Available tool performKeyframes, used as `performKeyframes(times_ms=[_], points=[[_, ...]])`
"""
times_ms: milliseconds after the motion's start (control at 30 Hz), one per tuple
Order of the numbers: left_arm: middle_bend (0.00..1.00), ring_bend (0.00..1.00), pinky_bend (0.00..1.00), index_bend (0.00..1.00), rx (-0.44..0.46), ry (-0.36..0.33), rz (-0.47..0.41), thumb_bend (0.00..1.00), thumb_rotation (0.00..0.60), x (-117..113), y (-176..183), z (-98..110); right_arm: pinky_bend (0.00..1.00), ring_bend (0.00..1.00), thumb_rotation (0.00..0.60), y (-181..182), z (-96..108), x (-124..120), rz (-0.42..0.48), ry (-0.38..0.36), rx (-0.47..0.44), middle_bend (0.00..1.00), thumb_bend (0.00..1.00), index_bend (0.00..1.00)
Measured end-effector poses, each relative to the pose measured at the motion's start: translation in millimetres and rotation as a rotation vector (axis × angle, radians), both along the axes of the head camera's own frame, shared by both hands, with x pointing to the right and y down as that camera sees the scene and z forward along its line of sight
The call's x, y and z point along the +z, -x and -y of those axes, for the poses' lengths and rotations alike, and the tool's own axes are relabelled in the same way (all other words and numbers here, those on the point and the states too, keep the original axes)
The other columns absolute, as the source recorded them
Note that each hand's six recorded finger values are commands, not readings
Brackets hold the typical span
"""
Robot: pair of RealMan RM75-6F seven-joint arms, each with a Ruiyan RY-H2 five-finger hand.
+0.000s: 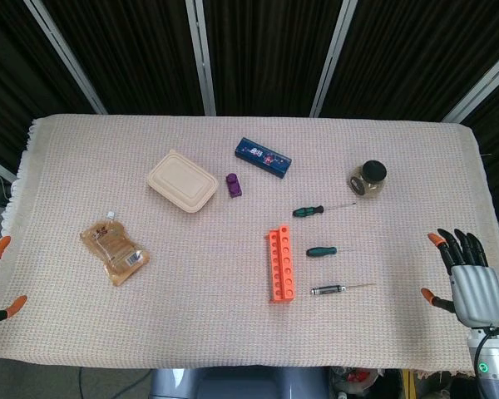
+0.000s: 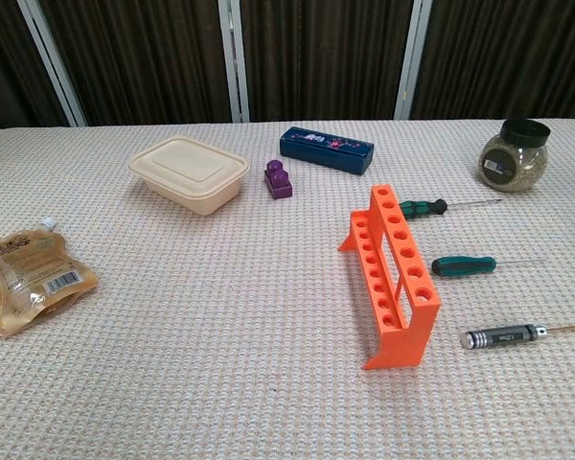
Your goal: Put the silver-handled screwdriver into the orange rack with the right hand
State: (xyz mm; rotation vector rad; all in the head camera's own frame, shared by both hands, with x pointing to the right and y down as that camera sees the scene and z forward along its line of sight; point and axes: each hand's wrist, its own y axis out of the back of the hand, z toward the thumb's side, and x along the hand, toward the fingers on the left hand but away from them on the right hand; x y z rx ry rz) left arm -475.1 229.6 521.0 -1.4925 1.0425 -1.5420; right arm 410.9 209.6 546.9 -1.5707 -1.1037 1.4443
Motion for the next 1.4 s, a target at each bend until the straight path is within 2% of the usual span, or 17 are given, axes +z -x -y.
performKeyframes(times_ms=[267,533,733,900,1033,1167,1400], points=[[0.0,0.0,0.0,0.07,-0.001,-0.015,-0.002,0.16,0.6,-5.7,2.1,-1.9,0.05,0.0,0.6,-0.7,-4.5,-3.7,0.004,-0.006,-0.003,0.08,0.07,0.13],[0.0,0.0,0.0,0.08,0.003,-0.035,-0.015,0.15,0.6,-12.9,3.9,-4.9,0.05,0.0,0.6,-3.4,-12.3,-6.4,0.001,0.006,-0.009,0.09,0.15,0.13],[0.0,0.0,0.0,0.08,0.012,-0.044,-0.02,0.16,0.6,-15.3,4.1,-4.3,0.05,0.0,0.6,-2.8,-13.6,-8.9,-0.034,-0.008,-0.025,0.12,0.15,0.18],[0.0,0.0,0.0,0.08,0.025,-0.054,-0.026,0.16,0.6,-15.9,3.3,-1.0,0.05,0.0,0.6,5.3,-14.8,-7.8,-0.125,-0.036,-0.079,0.12,0.16,0.21],[0.0,0.0,0.0,0.08,0.029,-0.072,-0.027,0.16,0.6,-17.8,3.8,5.6,0.05,0.0,0.6,18.0,-16.3,-1.1,-0.176,-0.029,-0.137,0.12,0.15,0.27],[0.0,0.0,0.0,0.08,0.049,-0.099,-0.018,0.15,0.6,-21.0,3.1,16.6,0.05,0.0,0.6,36.2,-17.2,10.5,-0.212,0.0,-0.199,0.12,0.14,0.33],[0.0,0.0,0.0,0.08,0.044,-0.1,-0.004,0.16,0.6,-18.2,8.2,27.3,0.04,0.0,0.6,69.3,-17.6,34.2,-0.23,0.065,-0.271,0.12,0.11,0.35]])
